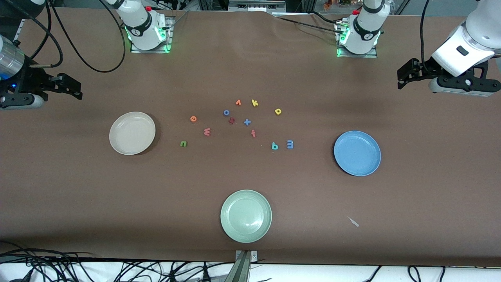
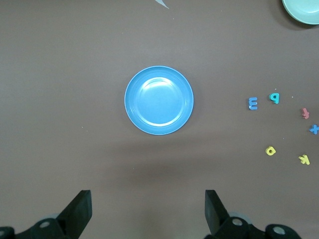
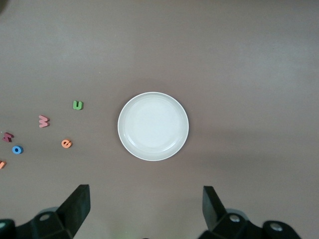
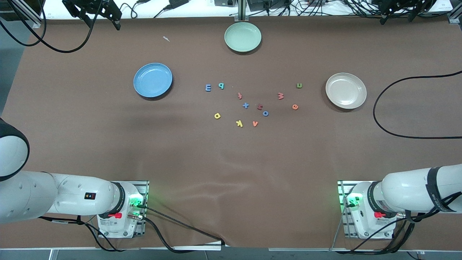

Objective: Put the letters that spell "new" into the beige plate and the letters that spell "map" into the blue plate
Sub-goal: 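Move the right gripper to the green u while the left gripper reaches the blue m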

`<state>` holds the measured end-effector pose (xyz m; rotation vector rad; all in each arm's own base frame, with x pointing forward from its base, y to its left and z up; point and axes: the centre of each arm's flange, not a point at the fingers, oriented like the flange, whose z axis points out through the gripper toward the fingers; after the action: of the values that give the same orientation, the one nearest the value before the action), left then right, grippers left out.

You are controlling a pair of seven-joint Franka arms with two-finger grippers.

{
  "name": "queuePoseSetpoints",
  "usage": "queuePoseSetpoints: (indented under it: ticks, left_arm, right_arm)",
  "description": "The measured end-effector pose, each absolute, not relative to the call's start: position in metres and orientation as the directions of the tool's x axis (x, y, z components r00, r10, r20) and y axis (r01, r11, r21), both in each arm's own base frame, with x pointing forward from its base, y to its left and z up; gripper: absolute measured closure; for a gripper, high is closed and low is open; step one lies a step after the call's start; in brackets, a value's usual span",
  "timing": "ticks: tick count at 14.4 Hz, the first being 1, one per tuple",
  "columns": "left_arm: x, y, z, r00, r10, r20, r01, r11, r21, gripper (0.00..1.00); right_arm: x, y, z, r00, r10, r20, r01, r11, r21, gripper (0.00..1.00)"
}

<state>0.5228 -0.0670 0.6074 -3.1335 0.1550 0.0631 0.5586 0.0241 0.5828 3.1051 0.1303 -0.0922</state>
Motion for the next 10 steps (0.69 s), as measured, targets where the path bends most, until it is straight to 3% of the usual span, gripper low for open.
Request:
queuePoseSetpoints:
  ticks: [2,7,10]
  left_arm:
    - [0.526,-0.068,0.6,0.993,-0.098,-0.06,-0.099,-0.995,-0.002,0.0]
    - [0.553,-0.097,0.514,0.962,-0.144,-0.234,-0.147,-0.989,0.003,0.0]
    - [0.559,-0.12,0.487,0.946,-0.177,-0.273,-0.181,-0.983,0.008,0.0]
  right_arm:
    - [0.561,0.034,0.579,0.994,0.091,-0.062,0.093,-0.995,0.03,0.0]
    - [0.57,0.063,0.562,0.993,0.106,-0.059,0.107,-0.994,0.028,0.0]
    - [0.586,0.086,0.523,0.984,0.145,-0.107,0.148,-0.989,0.02,0.0]
